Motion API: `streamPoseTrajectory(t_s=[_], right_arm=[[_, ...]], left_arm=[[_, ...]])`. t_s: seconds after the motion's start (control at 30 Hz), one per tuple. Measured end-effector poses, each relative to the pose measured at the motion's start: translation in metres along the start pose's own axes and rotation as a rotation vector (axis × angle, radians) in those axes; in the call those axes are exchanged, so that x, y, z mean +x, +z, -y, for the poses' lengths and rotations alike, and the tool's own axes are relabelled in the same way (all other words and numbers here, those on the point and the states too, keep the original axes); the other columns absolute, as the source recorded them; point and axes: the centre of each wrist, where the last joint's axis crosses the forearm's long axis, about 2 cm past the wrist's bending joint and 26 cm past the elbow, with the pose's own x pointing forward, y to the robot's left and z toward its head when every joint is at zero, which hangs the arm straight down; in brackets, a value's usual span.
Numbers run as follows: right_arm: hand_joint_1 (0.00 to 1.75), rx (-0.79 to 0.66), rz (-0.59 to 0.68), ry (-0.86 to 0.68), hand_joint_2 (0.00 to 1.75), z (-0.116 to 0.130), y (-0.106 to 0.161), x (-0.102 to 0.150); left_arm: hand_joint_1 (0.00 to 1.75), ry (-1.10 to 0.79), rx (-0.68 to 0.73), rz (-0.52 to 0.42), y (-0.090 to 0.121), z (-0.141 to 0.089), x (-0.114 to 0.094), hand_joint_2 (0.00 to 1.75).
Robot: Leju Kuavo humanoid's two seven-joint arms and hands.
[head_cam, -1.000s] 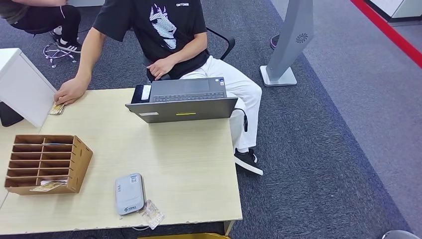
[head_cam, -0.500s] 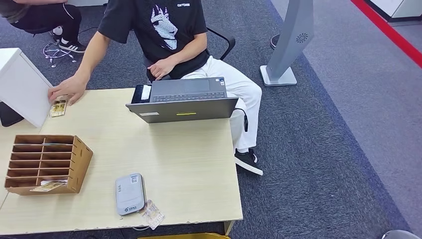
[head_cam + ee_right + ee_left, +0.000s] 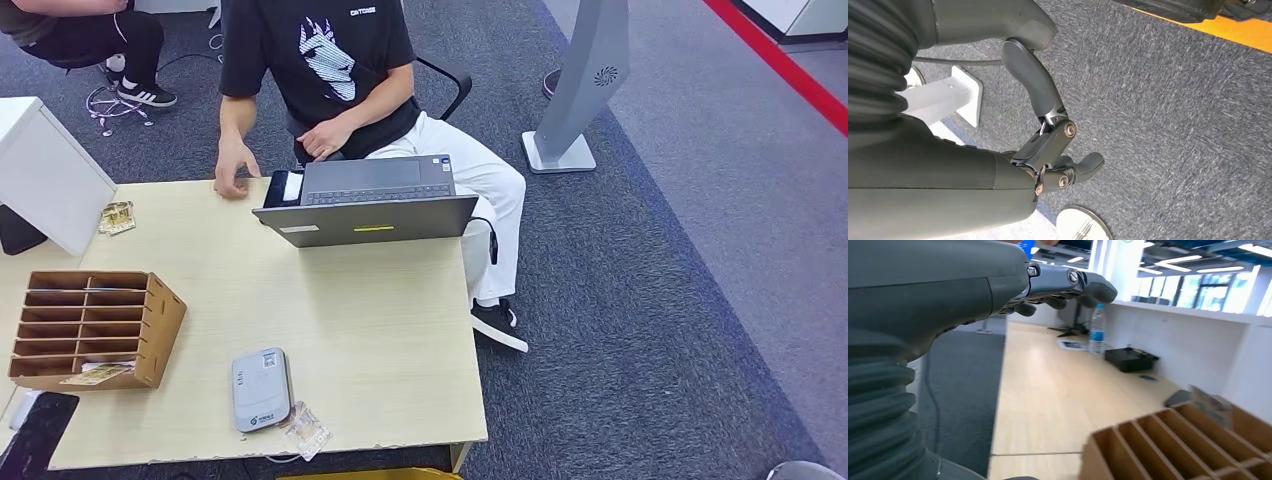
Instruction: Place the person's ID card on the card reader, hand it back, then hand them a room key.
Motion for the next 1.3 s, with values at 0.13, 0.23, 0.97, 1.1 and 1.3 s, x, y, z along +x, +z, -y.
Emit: streamPoseTrajectory(t_s=[0.13,0.23,0.97,1.1,1.3], right_arm=[[0.00,-0.003,0.006,0.000,1.75,0.000,0.000,0.000],[0.00,-0.003,0.006,0.001,1.75,0.000,0.000,-0.001],[0.00,-0.005,-0.014,-0.056,1.75,-0.001,0.002,-0.004],[0.00,-0.007,-0.005,-0.067,1.75,-0.002,0.000,-0.003],[0.00,-0.004,0.015,-0.090,1.75,-0.002,-0.002,-0.003]], left_arm=[[0.00,0.015,-0.006,0.091,-0.005,0.005,0.019,1.75],[0.00,0.022,-0.018,0.135,-0.006,0.007,0.027,1.75],[0.00,-0.028,-0.185,0.192,0.002,0.018,0.030,1.75],[0.00,-0.048,-0.216,0.176,0.004,0.024,0.020,1.75],[0.00,-0.078,-0.252,0.164,0.004,0.034,0.006,1.75]])
